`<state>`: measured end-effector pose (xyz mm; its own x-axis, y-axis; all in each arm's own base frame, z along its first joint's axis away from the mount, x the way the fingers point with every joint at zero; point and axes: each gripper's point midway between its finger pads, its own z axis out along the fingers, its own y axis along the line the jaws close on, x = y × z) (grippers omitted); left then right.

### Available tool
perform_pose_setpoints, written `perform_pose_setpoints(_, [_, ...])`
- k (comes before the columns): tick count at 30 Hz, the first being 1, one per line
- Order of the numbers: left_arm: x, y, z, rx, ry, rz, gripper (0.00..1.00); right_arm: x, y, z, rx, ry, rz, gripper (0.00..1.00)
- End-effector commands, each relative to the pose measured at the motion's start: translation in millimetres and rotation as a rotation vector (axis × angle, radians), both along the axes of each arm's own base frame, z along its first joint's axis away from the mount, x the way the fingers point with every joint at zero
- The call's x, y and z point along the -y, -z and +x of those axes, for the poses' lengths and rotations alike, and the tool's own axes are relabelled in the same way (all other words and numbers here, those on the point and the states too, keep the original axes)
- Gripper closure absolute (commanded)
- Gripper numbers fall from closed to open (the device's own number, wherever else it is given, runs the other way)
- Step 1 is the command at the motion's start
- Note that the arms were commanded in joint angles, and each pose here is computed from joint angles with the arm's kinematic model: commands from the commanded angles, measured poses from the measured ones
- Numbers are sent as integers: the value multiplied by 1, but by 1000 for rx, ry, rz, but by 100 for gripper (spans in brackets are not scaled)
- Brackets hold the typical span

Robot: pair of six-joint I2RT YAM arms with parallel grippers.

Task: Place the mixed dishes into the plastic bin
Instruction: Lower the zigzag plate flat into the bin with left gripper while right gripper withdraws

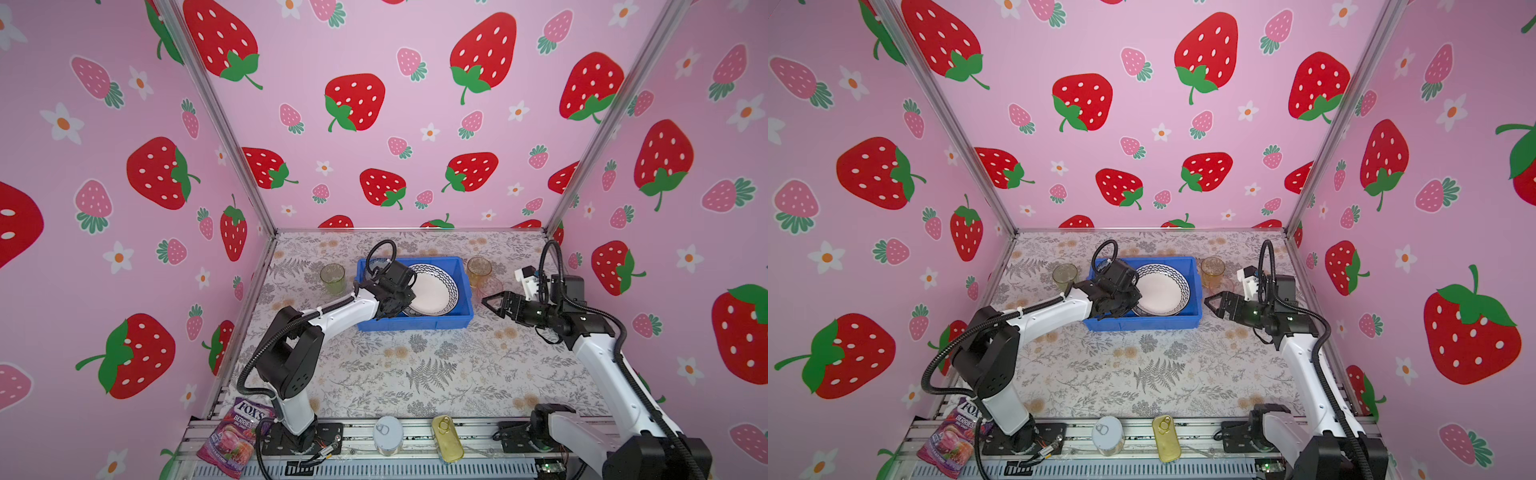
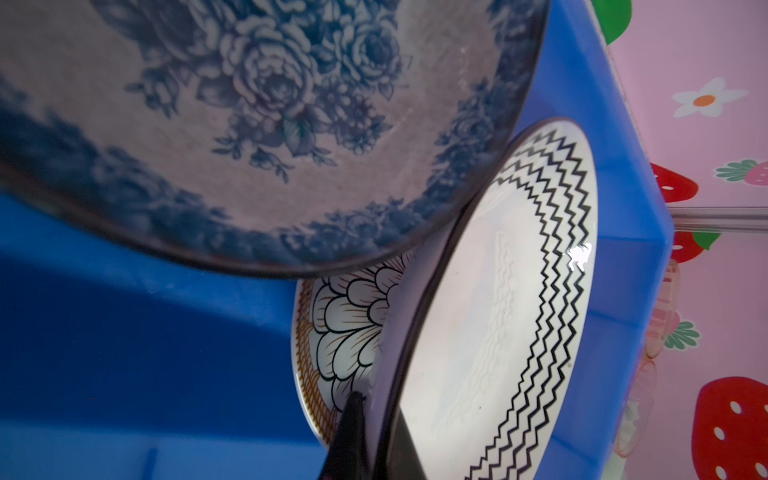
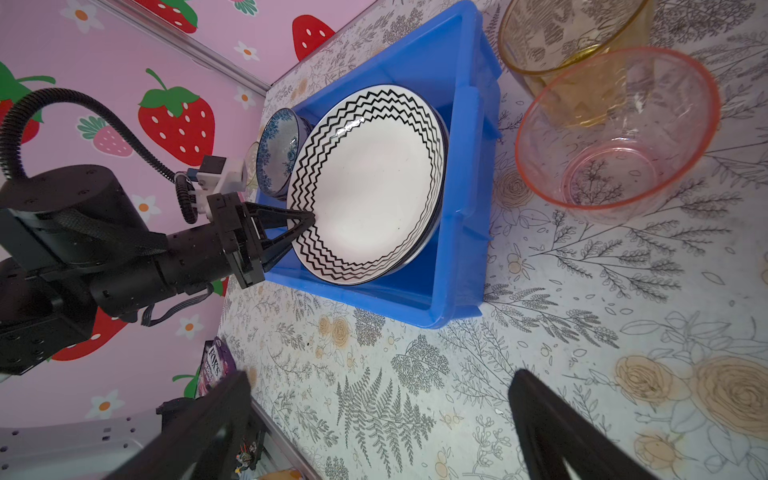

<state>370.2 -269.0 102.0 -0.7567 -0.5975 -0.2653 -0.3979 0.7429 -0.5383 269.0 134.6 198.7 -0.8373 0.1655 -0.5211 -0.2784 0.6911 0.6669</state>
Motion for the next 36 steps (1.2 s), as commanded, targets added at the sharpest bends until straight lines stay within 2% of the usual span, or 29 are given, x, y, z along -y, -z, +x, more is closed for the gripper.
perform_pose_setpoints(1, [16,-26,22,103,-29,-86,100,0,0,-3,19,-23,3,1])
perform_pose_setpoints(13, [21,-10,22,68,-12,-78,99,1,2,-1,15,-18,2,1])
perform_pose_setpoints(15, [22,-9,23,67,-8,-73,95,1,3,-1,12,-18,2,1])
perform_pose_setpoints(17, [21,-8,22,64,-5,-70,86,1,4,-1,10,-17,4,1])
perform_pose_setpoints(23, [22,-5,20,54,9,-62,72,1,4,0,9,-19,10,1])
perform_pose_setpoints(31, [24,-7,18,53,33,-44,61,0,3,2,8,-20,19,1])
perform_pose_setpoints(36, [26,-14,17,62,57,-28,48,0,1,3,14,-20,20,1])
